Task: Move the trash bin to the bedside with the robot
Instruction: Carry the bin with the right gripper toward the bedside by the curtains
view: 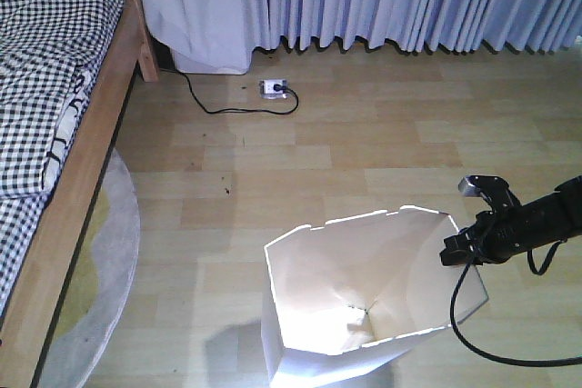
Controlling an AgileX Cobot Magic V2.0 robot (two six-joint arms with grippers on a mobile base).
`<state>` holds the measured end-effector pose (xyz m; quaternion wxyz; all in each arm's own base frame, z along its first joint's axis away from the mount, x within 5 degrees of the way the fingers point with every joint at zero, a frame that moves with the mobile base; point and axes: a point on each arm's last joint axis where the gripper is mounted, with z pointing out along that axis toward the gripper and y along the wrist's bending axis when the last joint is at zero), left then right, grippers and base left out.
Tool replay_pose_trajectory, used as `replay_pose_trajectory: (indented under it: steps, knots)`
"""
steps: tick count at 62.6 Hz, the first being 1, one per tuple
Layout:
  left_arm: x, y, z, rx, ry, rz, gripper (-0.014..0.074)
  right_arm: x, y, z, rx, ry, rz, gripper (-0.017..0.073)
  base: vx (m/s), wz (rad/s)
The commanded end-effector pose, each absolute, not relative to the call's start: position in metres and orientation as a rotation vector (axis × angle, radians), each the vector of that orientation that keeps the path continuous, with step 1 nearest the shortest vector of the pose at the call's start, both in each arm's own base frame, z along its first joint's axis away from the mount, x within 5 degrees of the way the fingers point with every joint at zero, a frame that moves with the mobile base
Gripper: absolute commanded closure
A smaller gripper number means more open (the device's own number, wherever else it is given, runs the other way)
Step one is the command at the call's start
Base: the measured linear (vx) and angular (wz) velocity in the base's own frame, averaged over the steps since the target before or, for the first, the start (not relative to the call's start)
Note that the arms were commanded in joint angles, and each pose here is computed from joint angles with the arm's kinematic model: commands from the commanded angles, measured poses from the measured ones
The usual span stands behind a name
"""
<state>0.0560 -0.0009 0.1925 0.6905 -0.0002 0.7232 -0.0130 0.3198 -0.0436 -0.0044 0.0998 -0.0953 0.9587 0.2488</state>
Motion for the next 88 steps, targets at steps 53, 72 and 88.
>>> replay_pose_trajectory:
  steps: [53, 72, 88]
  knots:
    - [0.0545, -0.0011, 0.2076, -0.003, 1.514, -0.038, 0.06, 0.3279, -0.0328, 0.0304, -0.248, 2.699, 0.974, 0.0561, 0.28, 0.0]
    - [0.0545, -0.0011, 0.2076, -0.003, 1.514, -0.038, 0.06, 0.3279, -0.0328, 0.0304, -0.252, 2.697, 0.973, 0.0561, 0.26, 0.01]
    - [0.0545, -0.0011, 0.2076, -0.003, 1.514, -0.038, 0.06, 0.3279, -0.0328, 0.0304, -0.252, 2.697, 0.973, 0.0561, 0.23, 0.01]
